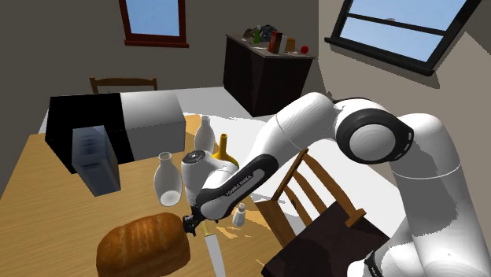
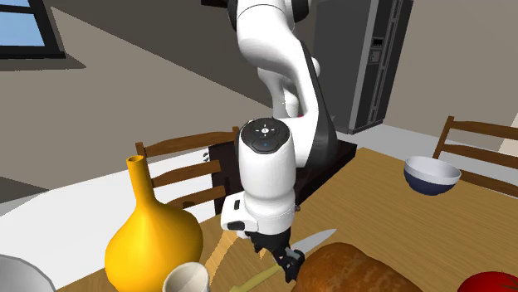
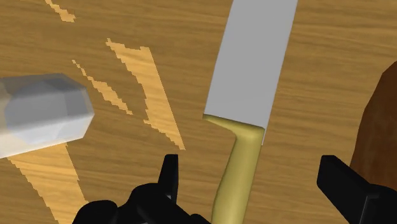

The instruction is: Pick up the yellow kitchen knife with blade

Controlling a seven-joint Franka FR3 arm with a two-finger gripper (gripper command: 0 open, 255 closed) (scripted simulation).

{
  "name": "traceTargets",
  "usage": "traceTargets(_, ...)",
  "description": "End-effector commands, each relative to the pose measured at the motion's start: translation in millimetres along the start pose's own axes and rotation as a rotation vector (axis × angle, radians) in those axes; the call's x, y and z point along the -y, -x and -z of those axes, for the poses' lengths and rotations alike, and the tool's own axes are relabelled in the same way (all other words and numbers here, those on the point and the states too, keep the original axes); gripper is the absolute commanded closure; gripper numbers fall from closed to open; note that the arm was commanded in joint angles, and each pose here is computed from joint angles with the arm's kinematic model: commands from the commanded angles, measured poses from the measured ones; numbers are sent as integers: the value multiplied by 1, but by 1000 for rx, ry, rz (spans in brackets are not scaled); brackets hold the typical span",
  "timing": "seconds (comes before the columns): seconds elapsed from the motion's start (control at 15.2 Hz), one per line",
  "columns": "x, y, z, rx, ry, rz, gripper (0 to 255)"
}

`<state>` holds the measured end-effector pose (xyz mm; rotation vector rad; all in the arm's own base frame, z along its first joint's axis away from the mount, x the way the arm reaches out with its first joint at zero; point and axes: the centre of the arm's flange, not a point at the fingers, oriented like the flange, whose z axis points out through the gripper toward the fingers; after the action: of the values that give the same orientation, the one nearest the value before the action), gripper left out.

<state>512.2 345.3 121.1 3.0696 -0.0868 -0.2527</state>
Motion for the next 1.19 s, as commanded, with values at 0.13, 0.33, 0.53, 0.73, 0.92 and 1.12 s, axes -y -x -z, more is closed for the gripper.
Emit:
traceTargets(0.13, 3, 4, -11, 10, 1, 0, 255)
traceTargets(0.33, 1, 6, -16, 9, 0, 0, 255)
traceTargets(0.53, 1, 6, -15, 9, 0, 0, 255)
traceTargets(0.73, 3, 4, -8, 9, 1, 1, 255)
traceTargets(0.92, 2, 6, 8, 9, 1, 1, 255)
traceTargets(1.12, 1, 9, 23, 9, 1, 1, 255)
